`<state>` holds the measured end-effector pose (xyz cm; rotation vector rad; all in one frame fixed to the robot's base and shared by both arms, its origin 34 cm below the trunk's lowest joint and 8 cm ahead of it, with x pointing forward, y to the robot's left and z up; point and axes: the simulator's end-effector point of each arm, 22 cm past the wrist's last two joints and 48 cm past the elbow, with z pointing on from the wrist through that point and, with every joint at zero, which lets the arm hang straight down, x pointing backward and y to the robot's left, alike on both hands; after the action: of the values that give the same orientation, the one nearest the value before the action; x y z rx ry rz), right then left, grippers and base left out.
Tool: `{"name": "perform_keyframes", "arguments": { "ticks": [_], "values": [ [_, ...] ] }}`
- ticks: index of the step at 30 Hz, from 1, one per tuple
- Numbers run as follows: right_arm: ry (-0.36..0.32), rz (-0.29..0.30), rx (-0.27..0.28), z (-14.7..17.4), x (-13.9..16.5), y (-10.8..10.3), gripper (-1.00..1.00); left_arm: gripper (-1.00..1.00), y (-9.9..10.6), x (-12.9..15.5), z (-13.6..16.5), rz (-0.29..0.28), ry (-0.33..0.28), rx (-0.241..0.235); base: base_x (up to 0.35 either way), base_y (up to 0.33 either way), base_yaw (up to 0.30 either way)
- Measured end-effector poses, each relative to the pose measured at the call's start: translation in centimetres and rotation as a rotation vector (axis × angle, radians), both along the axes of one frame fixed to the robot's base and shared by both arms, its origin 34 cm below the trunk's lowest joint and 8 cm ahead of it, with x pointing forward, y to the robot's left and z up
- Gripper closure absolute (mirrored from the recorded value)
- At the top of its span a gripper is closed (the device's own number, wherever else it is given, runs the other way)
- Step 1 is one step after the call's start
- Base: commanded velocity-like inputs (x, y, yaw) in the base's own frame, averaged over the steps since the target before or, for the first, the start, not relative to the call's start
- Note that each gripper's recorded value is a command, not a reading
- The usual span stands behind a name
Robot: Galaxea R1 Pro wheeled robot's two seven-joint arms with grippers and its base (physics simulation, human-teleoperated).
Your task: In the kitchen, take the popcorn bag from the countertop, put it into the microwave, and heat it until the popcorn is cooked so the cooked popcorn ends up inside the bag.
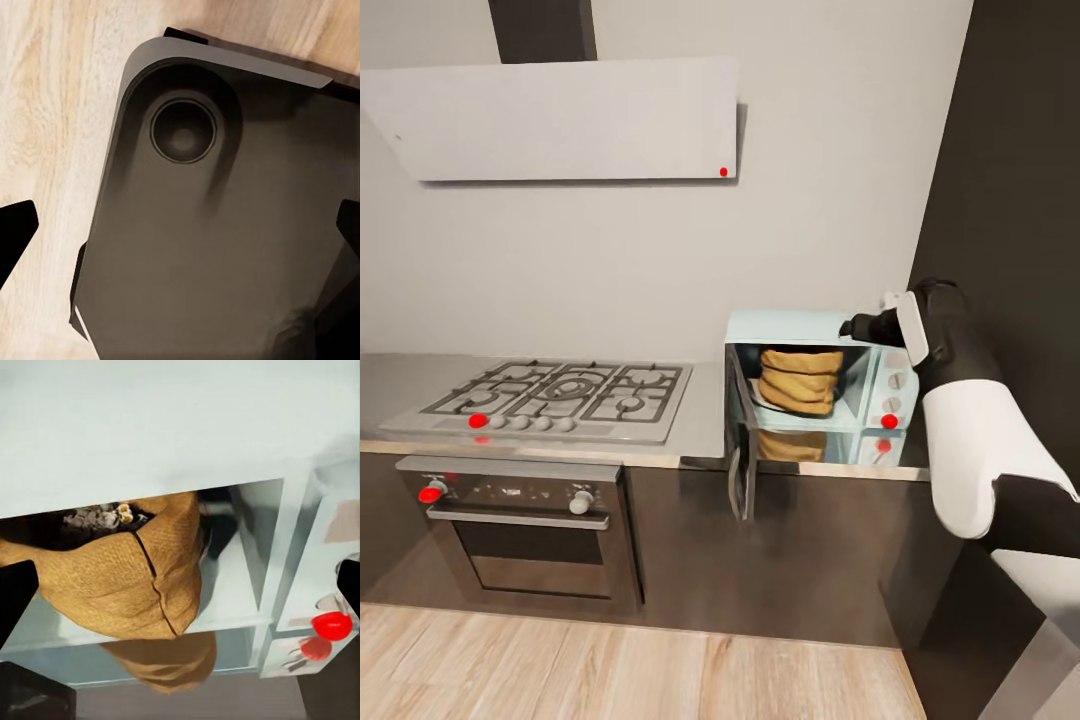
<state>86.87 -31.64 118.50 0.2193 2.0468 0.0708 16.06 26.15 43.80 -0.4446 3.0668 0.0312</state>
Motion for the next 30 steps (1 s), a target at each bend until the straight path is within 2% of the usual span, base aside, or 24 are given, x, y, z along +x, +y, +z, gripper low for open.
{"name": "perform_keyframes", "arguments": {
  "ticks": [6,11,12,14,19,21,24,30],
  "values": [
    [0.025,0.0,-0.005,-2.0,-0.2,0.0,-1.0,-1.0,0.0,0.0,0.0,0.0,0.0,0.0,0.0,0.0,0.0],
    [0.141,0.004,-0.009,-10.3,-1.4,0.1,-1.0,-1.0,0.0,0.0,0.0,-0.003,0.0,0.0,0.0,0.0,0.0],
    [0.167,0.008,-0.008,-12.1,-1.8,0.4,-1.0,-1.0,0.0,0.0,0.0,-0.003,-0.001,0.0,0.0,0.0,0.0],
    [0.212,0.035,0.003,-15.3,-2.5,2.4,-1.0,-1.0,0.0,0.0,0.0,-0.003,-0.001,0.0,0.0,0.0,0.0],
    [0.249,0.086,0.026,-18.1,-3.2,5.2,-1.0,-1.0,0.0,0.0,0.0,-0.003,-0.001,0.0,0.0,0.0,0.0],
    [0.209,0.123,0.052,-19.2,-3.0,6.3,-1.0,-1.0,0.0,0.0,0.0,-0.003,0.0,0.0,0.0,0.0,0.0],
    [0.083,0.157,0.066,-18.8,-1.8,7.2,-1.0,-1.0,0.0,0.0,0.0,-0.003,-0.001,0.0,0.0,0.0,0.0],
    [-0.113,0.132,0.034,-16.3,0.0,6.4,-1.0,-1.0,0.0,0.0,0.0,-0.003,0.0,0.0,0.0,0.0,0.0]
  ]
}}
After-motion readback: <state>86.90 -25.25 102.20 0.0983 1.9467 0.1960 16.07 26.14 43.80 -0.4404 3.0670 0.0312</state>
